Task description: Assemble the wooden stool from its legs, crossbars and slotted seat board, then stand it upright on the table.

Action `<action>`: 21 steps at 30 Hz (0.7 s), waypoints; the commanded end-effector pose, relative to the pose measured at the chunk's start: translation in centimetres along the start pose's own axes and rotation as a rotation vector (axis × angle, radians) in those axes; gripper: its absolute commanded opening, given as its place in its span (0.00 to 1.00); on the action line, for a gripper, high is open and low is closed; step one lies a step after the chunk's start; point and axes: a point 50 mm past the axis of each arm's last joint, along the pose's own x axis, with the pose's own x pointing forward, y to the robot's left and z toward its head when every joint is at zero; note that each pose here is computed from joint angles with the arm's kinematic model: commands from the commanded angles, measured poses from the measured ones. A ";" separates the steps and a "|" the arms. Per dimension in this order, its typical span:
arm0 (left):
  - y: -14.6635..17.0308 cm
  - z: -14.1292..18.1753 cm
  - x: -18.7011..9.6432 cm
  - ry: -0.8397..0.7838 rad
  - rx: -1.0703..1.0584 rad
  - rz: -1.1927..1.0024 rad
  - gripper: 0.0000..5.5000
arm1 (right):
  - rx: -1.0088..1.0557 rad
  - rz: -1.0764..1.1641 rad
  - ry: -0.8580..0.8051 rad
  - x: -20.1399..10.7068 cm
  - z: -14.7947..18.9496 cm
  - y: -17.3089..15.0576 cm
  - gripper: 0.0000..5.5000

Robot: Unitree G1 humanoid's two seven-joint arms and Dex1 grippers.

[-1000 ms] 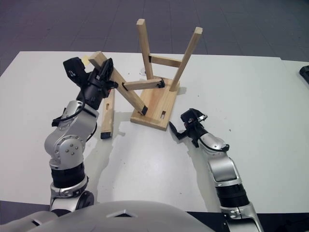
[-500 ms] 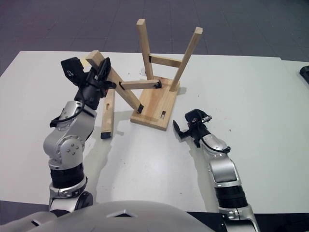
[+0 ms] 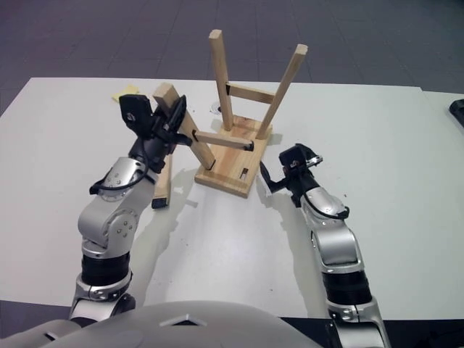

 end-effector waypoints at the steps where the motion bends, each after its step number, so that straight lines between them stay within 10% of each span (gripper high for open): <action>1: 1.7 -7.1 -2.1 0.398 0.028 0.078 0.19 | 0.028 0.065 -0.002 0.8 0.3 1.4 0.98; 9: 3.0 -10.4 -3.7 0.553 0.009 0.148 0.19 | 0.022 0.101 0.056 1.5 -0.3 2.3 0.98; 21: -0.4 -2.5 1.3 0.077 -0.105 -0.058 0.26 | -0.015 0.105 0.095 3.1 -0.8 2.7 0.98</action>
